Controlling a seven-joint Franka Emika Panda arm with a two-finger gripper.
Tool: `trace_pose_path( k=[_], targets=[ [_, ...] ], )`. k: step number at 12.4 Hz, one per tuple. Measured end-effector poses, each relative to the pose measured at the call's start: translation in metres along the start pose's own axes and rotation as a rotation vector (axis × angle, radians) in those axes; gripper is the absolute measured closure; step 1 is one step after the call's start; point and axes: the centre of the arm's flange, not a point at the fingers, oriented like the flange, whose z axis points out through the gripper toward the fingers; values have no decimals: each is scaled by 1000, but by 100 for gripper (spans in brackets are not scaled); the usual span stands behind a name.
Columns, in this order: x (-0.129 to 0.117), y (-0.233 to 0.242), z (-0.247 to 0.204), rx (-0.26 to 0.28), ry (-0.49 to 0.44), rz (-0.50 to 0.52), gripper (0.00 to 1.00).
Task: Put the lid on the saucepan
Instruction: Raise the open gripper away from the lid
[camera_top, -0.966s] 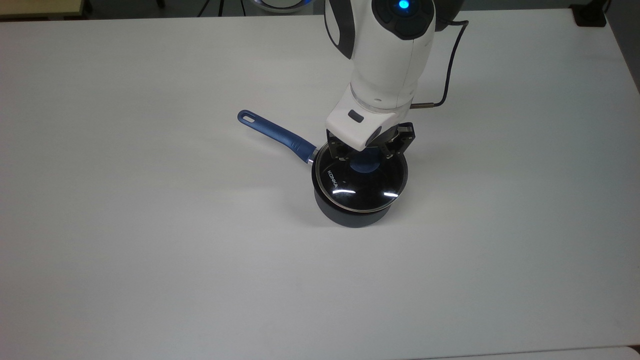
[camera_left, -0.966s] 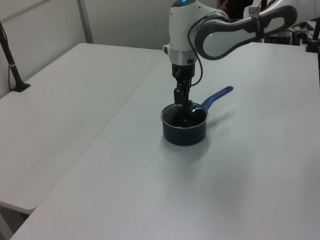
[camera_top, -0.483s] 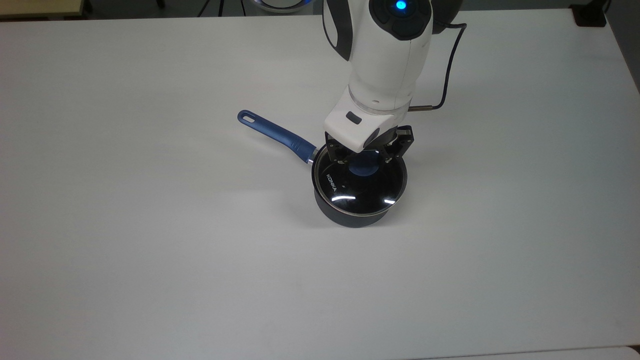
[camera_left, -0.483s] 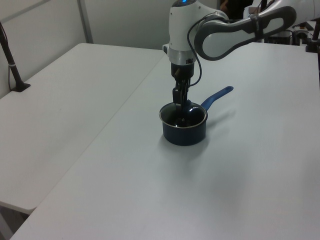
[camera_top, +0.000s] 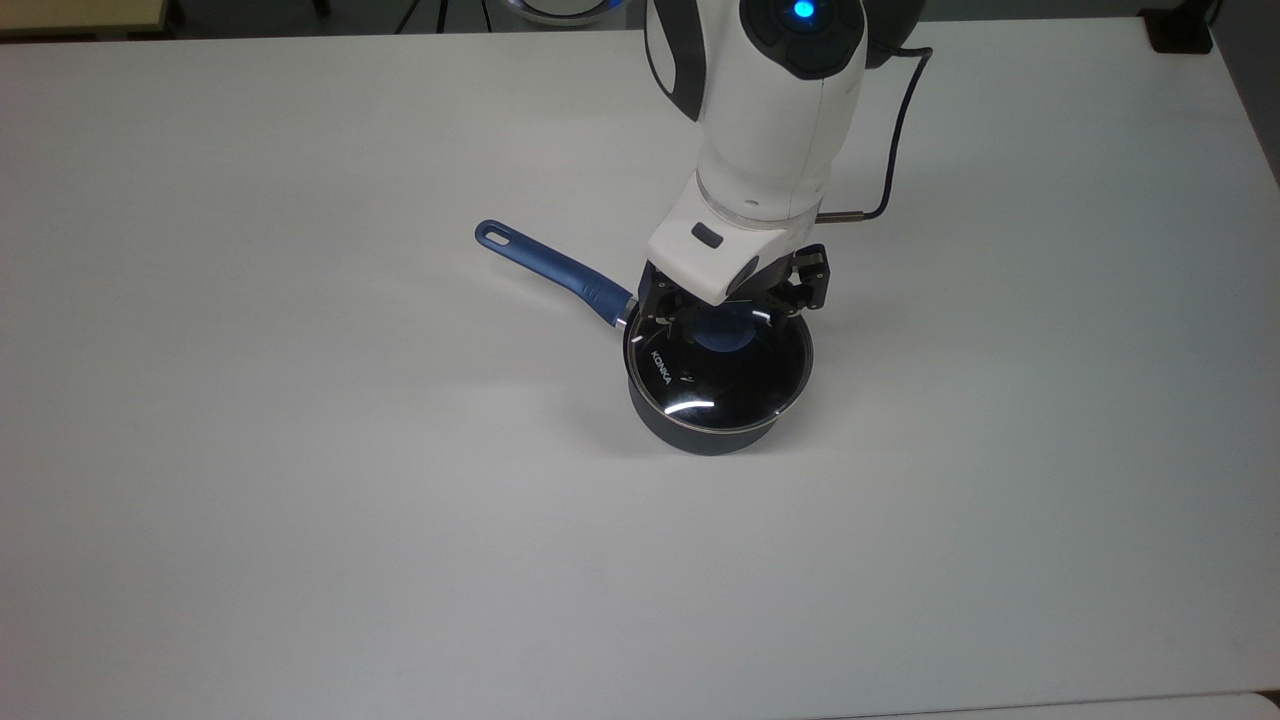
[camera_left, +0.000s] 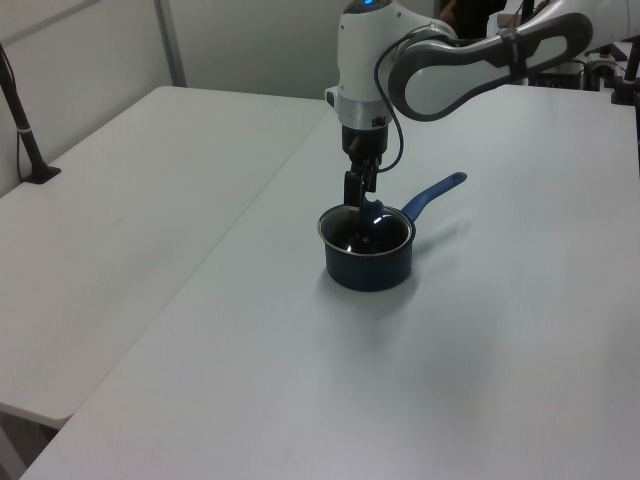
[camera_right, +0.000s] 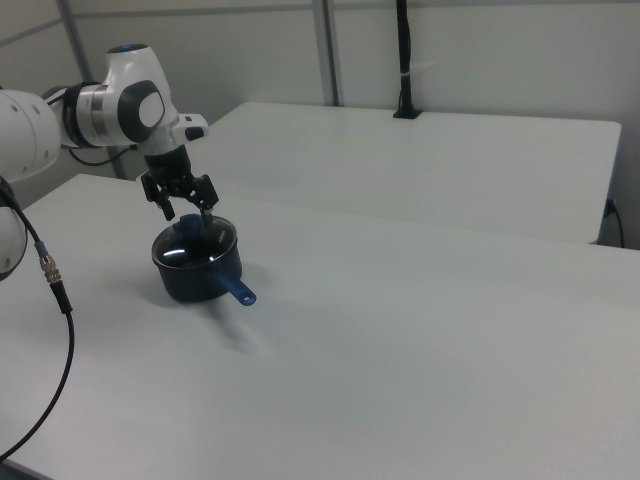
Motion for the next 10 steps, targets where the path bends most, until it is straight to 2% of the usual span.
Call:
trace_pose_path(
  k=[5,8,10],
  targets=[
    [-15,5,-38,-17,-54,3,0],
    [-38,19,-89,-32,-73,19,0],
    [-55,48,-113,-41,-64,57,0]
  ],
)
